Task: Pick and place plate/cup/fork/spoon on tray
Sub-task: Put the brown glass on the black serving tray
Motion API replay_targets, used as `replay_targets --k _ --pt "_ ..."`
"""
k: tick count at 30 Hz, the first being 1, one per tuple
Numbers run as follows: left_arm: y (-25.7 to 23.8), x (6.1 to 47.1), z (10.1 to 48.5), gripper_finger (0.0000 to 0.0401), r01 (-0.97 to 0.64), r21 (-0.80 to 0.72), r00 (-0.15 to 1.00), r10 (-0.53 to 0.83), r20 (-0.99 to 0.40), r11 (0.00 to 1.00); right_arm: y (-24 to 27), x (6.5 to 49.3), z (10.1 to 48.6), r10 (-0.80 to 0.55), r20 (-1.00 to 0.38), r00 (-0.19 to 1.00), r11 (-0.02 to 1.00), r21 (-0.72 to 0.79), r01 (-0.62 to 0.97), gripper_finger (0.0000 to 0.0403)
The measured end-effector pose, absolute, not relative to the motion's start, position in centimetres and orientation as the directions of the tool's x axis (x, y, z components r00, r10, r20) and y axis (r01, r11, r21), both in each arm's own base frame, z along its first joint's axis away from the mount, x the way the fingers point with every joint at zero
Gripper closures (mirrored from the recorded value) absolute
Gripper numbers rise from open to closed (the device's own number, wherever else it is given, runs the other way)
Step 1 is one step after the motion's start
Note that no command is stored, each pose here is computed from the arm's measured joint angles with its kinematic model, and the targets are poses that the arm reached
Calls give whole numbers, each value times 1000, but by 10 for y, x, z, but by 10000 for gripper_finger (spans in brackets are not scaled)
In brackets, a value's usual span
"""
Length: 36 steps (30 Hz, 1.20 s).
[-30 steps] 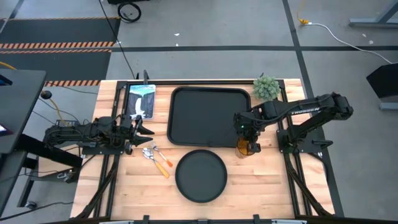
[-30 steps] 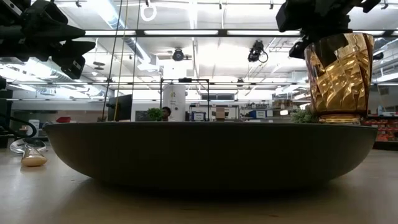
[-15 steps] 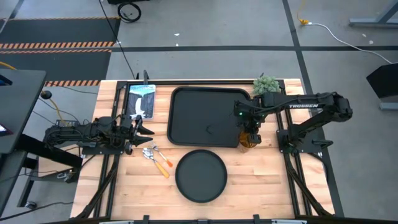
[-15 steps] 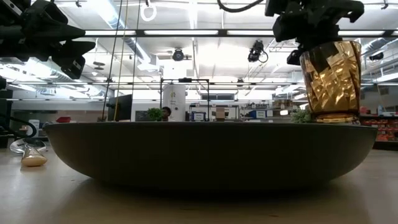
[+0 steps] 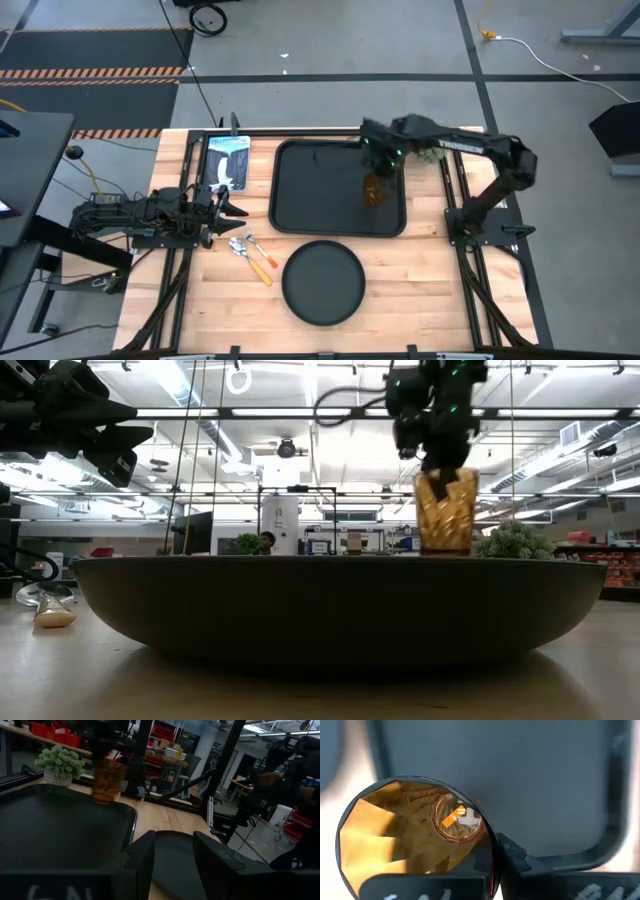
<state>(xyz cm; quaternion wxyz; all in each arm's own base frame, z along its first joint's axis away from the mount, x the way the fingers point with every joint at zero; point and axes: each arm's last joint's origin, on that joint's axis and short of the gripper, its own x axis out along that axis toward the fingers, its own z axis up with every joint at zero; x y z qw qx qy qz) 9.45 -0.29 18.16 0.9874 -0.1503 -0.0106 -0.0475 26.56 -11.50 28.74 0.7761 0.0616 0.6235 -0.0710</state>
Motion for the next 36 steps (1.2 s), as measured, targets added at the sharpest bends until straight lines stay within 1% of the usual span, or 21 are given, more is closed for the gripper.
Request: replay_targets --k 2,4,9,15,20,36 --pt "-3 94 182 259 97 -296 995 -91 35 950 -133 267 287 -57 -976 211 977 -10 215 385" --pt "-3 95 182 259 97 -296 995 -91 35 950 -153 265 288 -87 -967 239 968 -26 248 385" --pt "-3 95 182 259 97 -296 995 -91 35 950 -192 248 289 -147 -954 262 939 -51 341 385" --pt "-3 94 182 259 97 -296 995 -91 35 950 -221 223 290 -148 -946 288 891 0 455 385" --pt "-3 94 182 259 97 -296 995 -91 35 950 -229 215 290 -160 -944 288 869 4 496 385" --pt "-3 94 182 259 97 -296 995 -91 35 950 -235 218 292 -201 -923 327 862 -8 506 385"
